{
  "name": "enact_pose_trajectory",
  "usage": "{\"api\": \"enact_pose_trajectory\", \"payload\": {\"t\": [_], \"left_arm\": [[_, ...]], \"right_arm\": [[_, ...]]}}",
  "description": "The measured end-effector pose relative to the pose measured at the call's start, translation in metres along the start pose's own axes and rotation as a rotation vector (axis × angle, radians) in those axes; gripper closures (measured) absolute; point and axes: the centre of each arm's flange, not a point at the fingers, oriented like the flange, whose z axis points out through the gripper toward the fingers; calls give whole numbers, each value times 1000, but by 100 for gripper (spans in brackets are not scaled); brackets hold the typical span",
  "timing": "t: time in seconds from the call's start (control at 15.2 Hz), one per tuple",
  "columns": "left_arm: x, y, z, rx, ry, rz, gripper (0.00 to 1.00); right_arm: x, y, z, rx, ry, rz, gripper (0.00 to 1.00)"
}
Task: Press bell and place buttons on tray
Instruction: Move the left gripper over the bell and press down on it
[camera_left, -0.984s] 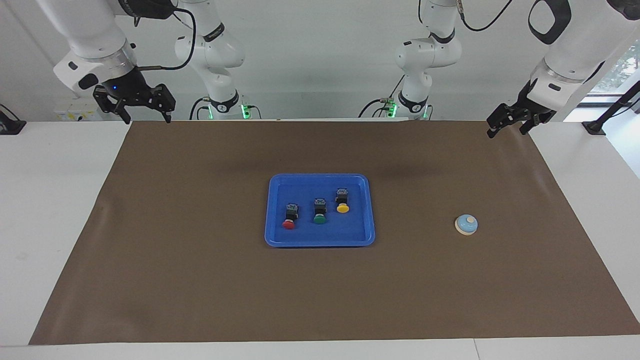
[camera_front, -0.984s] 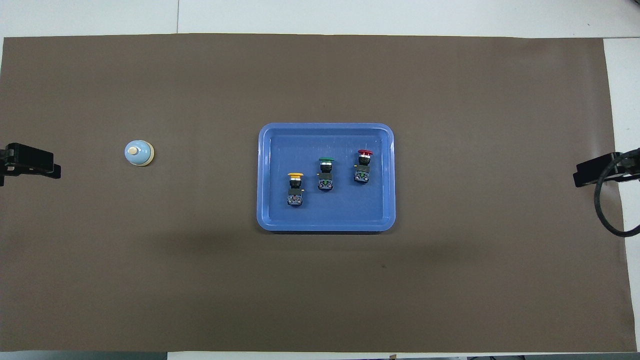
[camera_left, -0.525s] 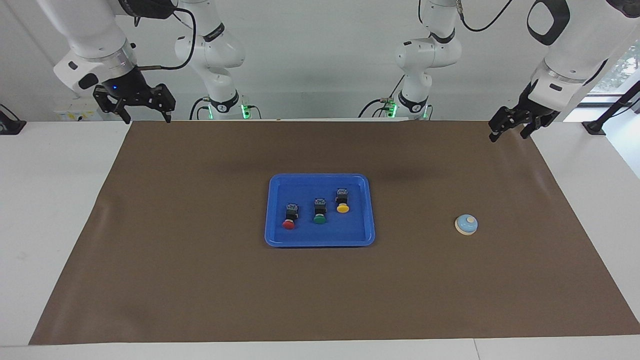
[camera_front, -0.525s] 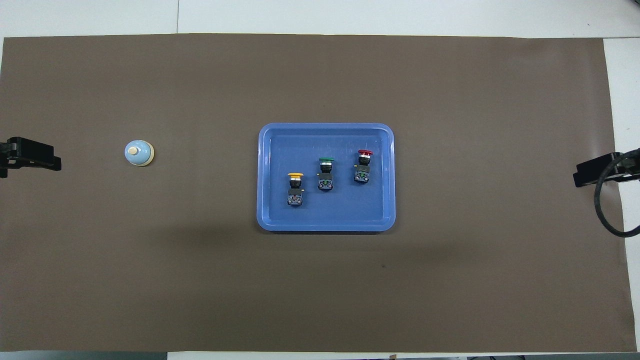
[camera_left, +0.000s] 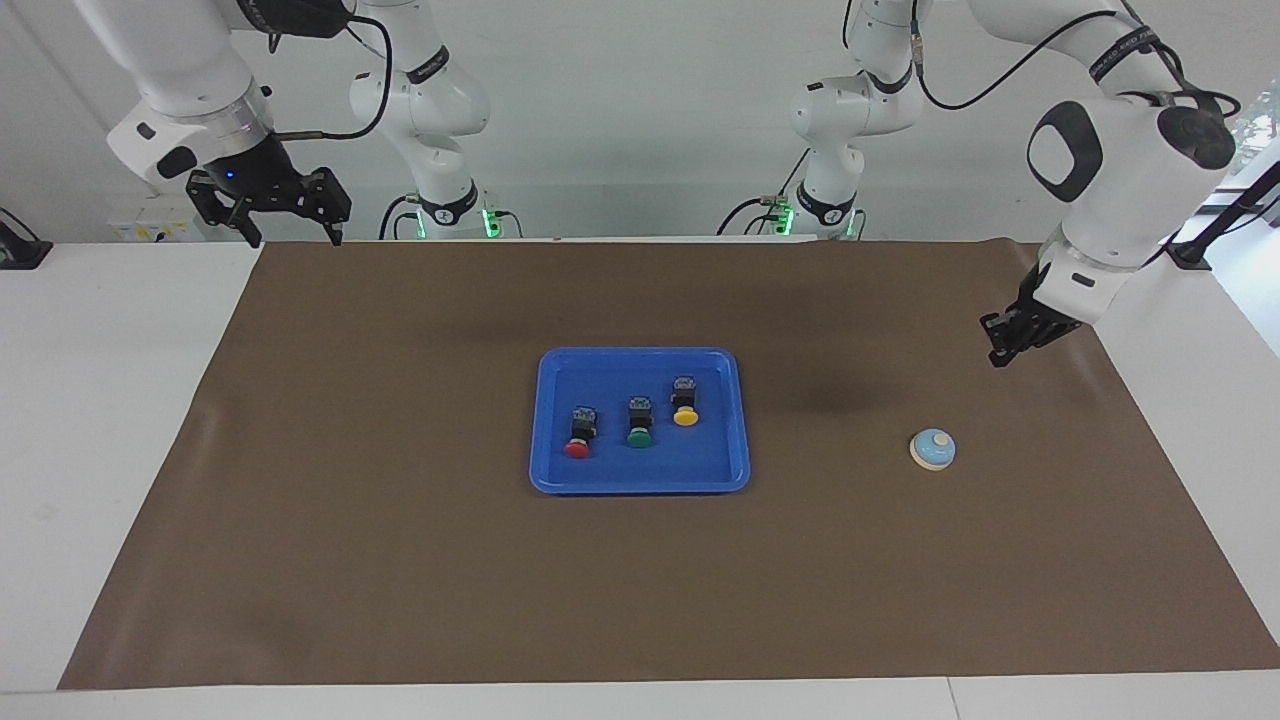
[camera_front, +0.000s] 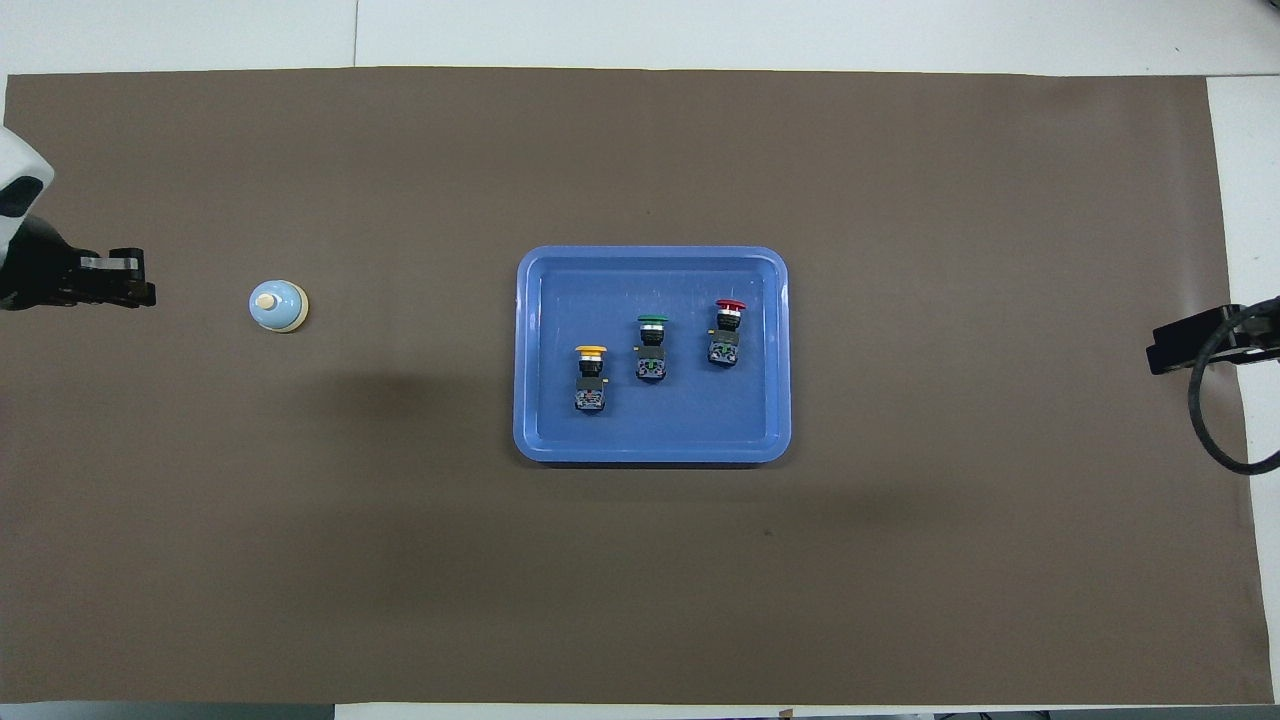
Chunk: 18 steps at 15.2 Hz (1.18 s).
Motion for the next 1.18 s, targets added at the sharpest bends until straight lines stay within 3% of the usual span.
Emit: {"api": "enact_pose_trajectory", "payload": {"t": [0.33, 1.18], "left_arm": [[3, 3, 69, -1, -9, 5, 99], [22, 3, 123, -4, 42, 6, 99]], "right_arm": [[0, 0, 0, 0, 0, 0, 0], [0, 0, 0, 0, 0, 0, 0]]}}
